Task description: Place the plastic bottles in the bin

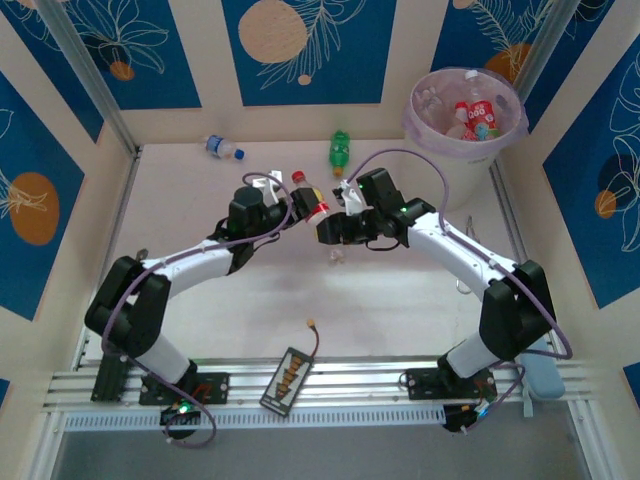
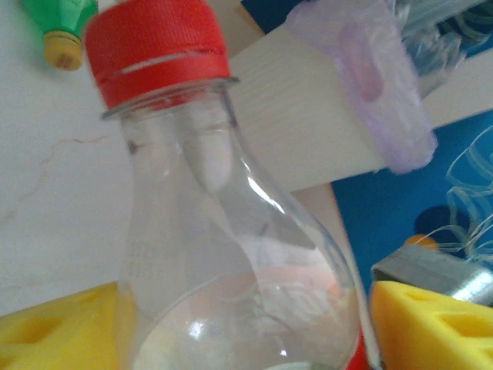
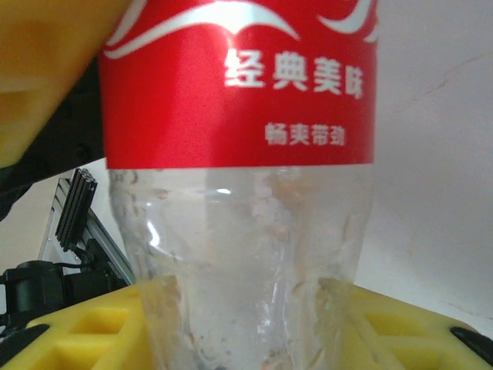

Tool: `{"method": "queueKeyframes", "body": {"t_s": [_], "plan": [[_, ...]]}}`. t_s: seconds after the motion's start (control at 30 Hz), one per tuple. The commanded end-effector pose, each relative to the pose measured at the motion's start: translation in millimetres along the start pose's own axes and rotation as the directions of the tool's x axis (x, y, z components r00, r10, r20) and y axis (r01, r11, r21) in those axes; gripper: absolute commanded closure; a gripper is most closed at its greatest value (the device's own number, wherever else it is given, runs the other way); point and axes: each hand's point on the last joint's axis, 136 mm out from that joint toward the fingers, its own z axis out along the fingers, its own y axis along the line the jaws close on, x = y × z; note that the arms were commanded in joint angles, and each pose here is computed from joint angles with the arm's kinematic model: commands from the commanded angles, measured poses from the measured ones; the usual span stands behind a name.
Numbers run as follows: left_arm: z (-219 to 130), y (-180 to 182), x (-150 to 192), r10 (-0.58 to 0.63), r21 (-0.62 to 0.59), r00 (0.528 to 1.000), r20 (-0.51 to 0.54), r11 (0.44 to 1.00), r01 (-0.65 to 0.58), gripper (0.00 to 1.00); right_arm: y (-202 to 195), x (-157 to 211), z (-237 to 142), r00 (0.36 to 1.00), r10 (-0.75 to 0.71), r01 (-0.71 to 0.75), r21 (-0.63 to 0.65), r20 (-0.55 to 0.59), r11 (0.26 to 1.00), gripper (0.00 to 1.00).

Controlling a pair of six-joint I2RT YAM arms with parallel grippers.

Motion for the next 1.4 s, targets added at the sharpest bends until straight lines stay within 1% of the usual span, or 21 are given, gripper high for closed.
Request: {"method": "queueKeyframes", "body": {"t_s": [0.0, 0.03, 0.13, 0.2, 0.27, 0.33, 0.4, 0.43, 0.53, 0.6, 0.7, 0.77, 0.87, 0.93, 0.97, 1.07, 1.13, 1.17, 1.2, 1.27, 1.37], "plan": [[-1, -20, -12, -0.033, 0.123, 0.999, 0.034, 0.992, 0.028, 0.04, -1, -8, -17, 0.999, -0.013, 0.012, 0.027, 0.043, 1.000, 0.54], [-3, -21, -15, -0.045, 0.141, 0.998, 0.040, 0.989, 0.039, 0.00, -2, -10, -19, 0.999, -0.017, 0.015, 0.034, 0.051, 0.999, 0.54], [-12, -20, -26, -0.070, 0.168, 0.996, 0.061, 0.984, 0.059, 0.00, -8, -18, -32, 0.996, -0.032, 0.026, 0.077, 0.082, 0.997, 0.56], [-23, -14, -34, -0.068, 0.147, 0.994, 0.085, 0.988, 0.055, 0.00, -17, -26, -49, 0.992, -0.046, 0.030, 0.134, 0.118, 0.991, 0.57], [-36, -7, -41, -0.045, 0.096, 0.993, 0.110, 0.995, 0.035, 0.00, -26, -36, -70, 0.983, -0.066, 0.031, 0.204, 0.170, 0.978, 0.58], [-48, 2, -42, -0.007, 0.011, 0.993, 0.118, 1.000, 0.006, 0.00, -32, -48, -96, 0.968, -0.104, 0.038, 0.277, 0.227, 0.960, 0.60], [-60, 12, -40, 0.049, -0.096, 0.993, 0.111, 0.995, -0.038, 0.00, -32, -66, -130, 0.940, -0.149, 0.040, 0.336, 0.306, 0.941, 0.60], [-65, 15, -39, 0.069, -0.126, 0.992, 0.104, 0.991, -0.056, 0.00, -34, -73, -145, 0.925, -0.163, 0.030, 0.362, 0.343, 0.932, 0.60], [-74, 24, -31, 0.104, -0.184, 0.992, 0.072, 0.979, -0.089, 0.00, -31, -103, -200, 0.846, -0.245, 0.015, 0.439, 0.474, 0.898, 0.60], [-77, 32, -26, 0.107, -0.218, 0.993, 0.049, 0.971, -0.094, 0.00, -33, -124, -240, 0.779, -0.309, -0.012, 0.506, 0.546, 0.863, 0.61], [-78, 37, -23, 0.113, -0.241, 0.993, 0.029, 0.965, -0.103, 0.00, -46, -155, -291, 0.687, -0.390, -0.085, 0.601, 0.613, 0.794, 0.61], [-77, 39, -22, 0.113, -0.248, 0.993, 0.019, 0.963, -0.105, 0.00, -59, -173, -319, 0.628, -0.447, -0.139, 0.658, 0.637, 0.740, 0.62], [-74, 37, -22, 0.110, -0.240, 0.994, 0.014, 0.965, -0.104, 0.00, -85, -199, -353, 0.563, -0.507, -0.219, 0.710, 0.652, 0.670, 0.64], [-75, 38, -23, 0.107, -0.244, 0.994, 0.017, 0.965, -0.099, 0.01, -102, -213, -365, 0.553, -0.530, -0.240, 0.732, 0.643, 0.638, 0.64], [-75, 38, -24, 0.111, -0.249, 0.994, 0.019, 0.963, -0.103, 0.01, -111, -220, -368, 0.558, -0.540, -0.244, 0.747, 0.630, 0.619, 0.64], [-77, 41, -23, 0.112, -0.263, 0.993, 0.019, 0.959, -0.103, 0.00, -133, -238, -369, 0.576, -0.588, -0.218, 0.799, 0.569, 0.560, 0.64], [-77, 42, -23, 0.111, -0.268, 0.994, 0.019, 0.958, -0.102, 0.01, -143, -247, -367, 0.576, -0.630, -0.186, 0.834, 0.521, 0.519, 0.63], [-77, 43, -23, 0.111, -0.268, 0.994, 0.018, 0.958, -0.102, 0.01, -150, -251, -367, 0.578, -0.641, -0.176, 0.844, 0.506, 0.507, 0.63], [-77, 43, -23, 0.111, -0.271, 0.994, 0.019, 0.957, -0.102, 0.01, -156, -254, -364, 0.584, -0.645, -0.159, 0.848, 0.493, 0.505, 0.63], [-78, 44, -24, 0.115, -0.281, 0.993, 0.020, 0.954, -0.104, 0.01, -163, -261, -356, 0.576, -0.664, -0.120, 0.852, 0.477, 0.509, 0.63], [-81, 44, -27, 0.117, -0.285, 0.993, 0.028, 0.953, -0.104, 0.01, -175, -269, -348, 0.573, -0.705, -0.076, 0.884, 0.418, 0.462, 0.61]]}}
